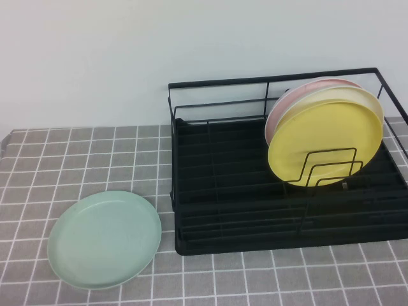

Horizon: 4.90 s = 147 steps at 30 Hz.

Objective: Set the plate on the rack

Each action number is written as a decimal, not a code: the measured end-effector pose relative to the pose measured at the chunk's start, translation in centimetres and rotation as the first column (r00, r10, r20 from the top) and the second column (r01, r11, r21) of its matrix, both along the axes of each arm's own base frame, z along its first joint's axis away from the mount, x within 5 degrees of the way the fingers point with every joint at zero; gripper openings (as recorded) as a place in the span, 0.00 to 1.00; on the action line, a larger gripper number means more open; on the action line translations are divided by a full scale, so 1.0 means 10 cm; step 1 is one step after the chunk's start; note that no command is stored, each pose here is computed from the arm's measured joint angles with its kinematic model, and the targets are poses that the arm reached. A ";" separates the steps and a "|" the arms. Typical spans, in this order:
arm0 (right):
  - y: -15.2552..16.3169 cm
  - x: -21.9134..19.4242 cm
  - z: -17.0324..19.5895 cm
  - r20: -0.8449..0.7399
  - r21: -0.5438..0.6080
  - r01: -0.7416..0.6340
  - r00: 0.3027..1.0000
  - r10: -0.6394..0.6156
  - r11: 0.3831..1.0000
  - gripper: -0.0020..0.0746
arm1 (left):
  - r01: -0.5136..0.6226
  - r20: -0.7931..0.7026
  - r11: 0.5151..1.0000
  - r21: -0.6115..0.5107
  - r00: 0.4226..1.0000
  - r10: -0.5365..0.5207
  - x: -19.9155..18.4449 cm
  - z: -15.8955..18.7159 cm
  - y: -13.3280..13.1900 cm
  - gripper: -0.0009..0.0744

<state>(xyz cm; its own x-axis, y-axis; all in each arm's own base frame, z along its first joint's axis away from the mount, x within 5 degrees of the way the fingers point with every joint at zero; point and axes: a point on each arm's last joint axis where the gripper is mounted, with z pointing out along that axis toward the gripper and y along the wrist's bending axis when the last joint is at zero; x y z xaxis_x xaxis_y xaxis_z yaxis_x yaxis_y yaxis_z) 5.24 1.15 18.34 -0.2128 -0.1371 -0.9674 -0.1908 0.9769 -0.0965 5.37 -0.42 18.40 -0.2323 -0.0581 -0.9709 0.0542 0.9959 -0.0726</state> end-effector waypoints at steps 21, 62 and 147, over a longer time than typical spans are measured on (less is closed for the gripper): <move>0.00 0.00 0.00 0.000 -0.002 0.000 1.000 0.000 1.000 0.02 | 0.000 0.000 1.000 -0.002 1.000 0.000 0.00 0.00 0.00 0.01; 0.00 0.00 0.00 0.000 -0.002 0.000 1.000 0.000 1.000 0.02 | 0.000 0.000 1.000 0.000 1.000 0.000 0.00 0.00 0.00 0.01; 0.27 1.44 1.01 -0.437 -0.013 -0.175 0.886 0.152 0.985 0.02 | 0.158 -0.334 0.971 -0.179 0.918 -0.211 1.46 0.97 -0.30 0.01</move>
